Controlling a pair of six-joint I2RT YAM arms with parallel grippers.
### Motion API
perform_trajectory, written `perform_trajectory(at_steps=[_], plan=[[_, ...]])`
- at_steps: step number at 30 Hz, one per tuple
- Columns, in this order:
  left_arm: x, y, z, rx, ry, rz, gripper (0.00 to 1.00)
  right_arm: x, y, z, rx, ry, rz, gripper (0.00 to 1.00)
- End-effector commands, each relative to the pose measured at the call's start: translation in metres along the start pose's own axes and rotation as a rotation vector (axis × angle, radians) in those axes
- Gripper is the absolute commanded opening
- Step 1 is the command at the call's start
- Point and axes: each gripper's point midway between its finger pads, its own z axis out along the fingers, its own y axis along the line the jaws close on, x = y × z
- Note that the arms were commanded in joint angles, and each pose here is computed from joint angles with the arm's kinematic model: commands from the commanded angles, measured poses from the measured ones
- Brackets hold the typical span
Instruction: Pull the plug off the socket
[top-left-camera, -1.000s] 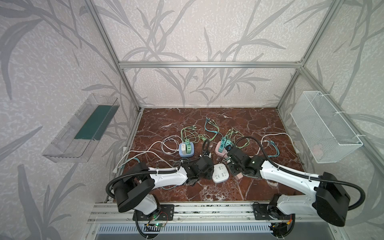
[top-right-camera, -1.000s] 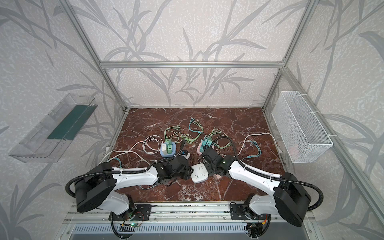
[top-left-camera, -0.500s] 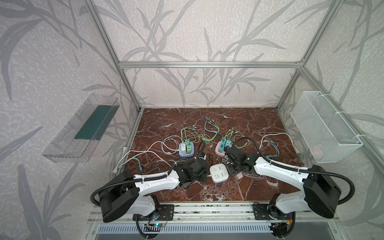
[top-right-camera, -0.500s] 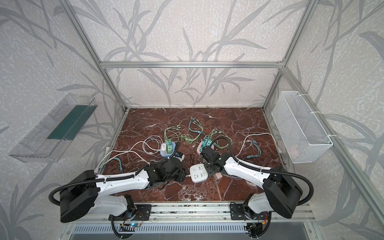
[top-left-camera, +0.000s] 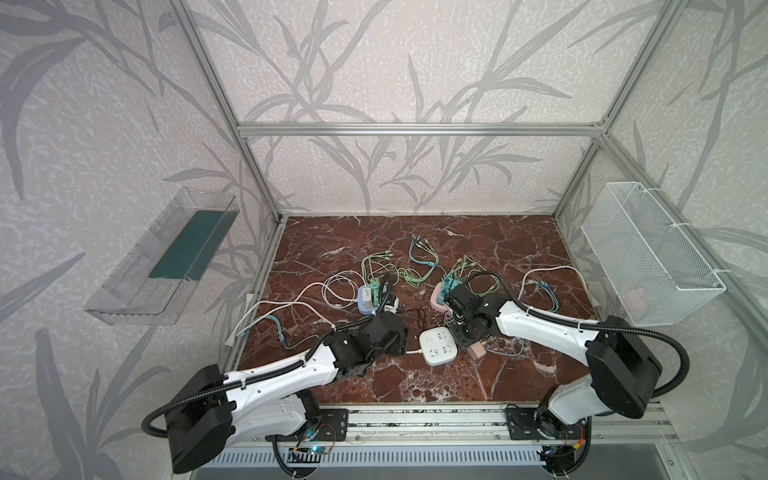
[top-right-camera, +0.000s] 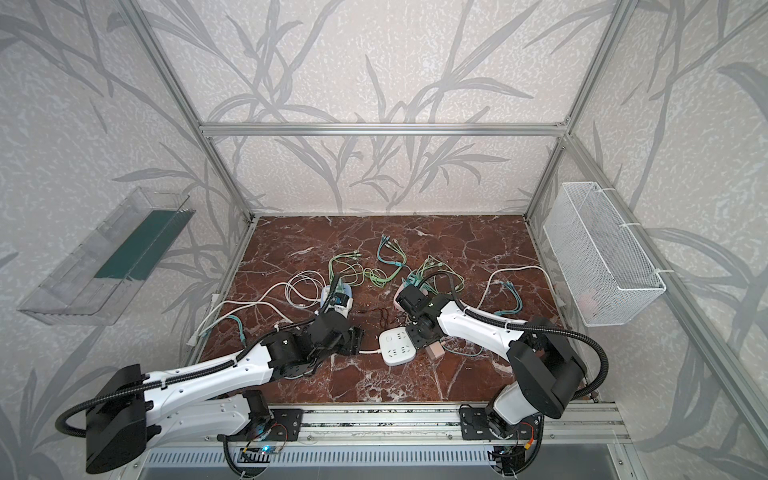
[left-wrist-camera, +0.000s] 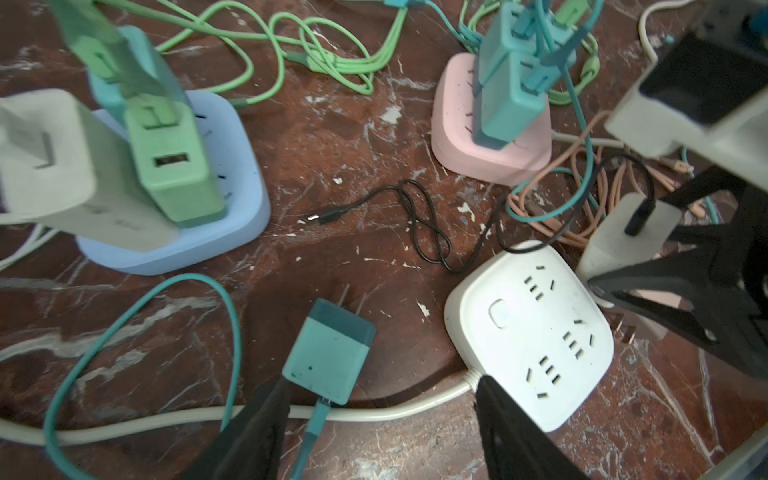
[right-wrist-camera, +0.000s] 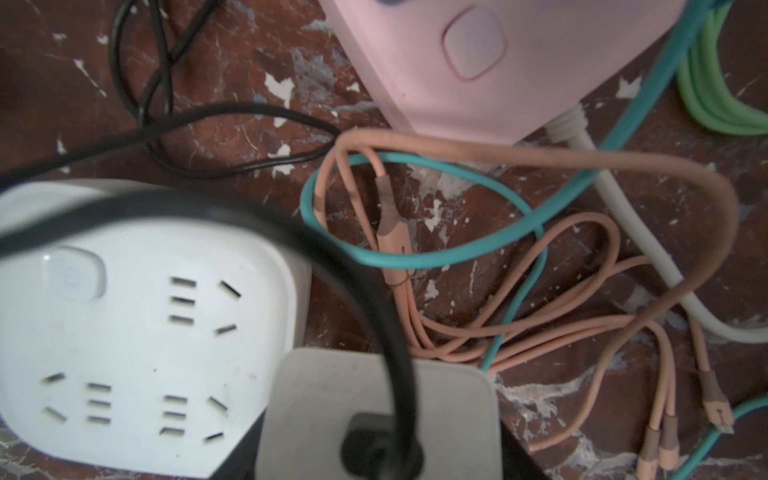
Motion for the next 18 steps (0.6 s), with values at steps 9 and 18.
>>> perform_trajectory(at_steps=[9,18], plan=[[-0.039,0.071,-0.045,-0.183,-0.077,-0.112,0.82,0.01,-0.001,-0.002,0.01,0.149,-0.021,0.41],[-0.054,0.077,-0.03,-0.178,-0.042,-0.129,0.83,0.006,-0.007,-0.005,0.009,0.146,0.006,0.56]])
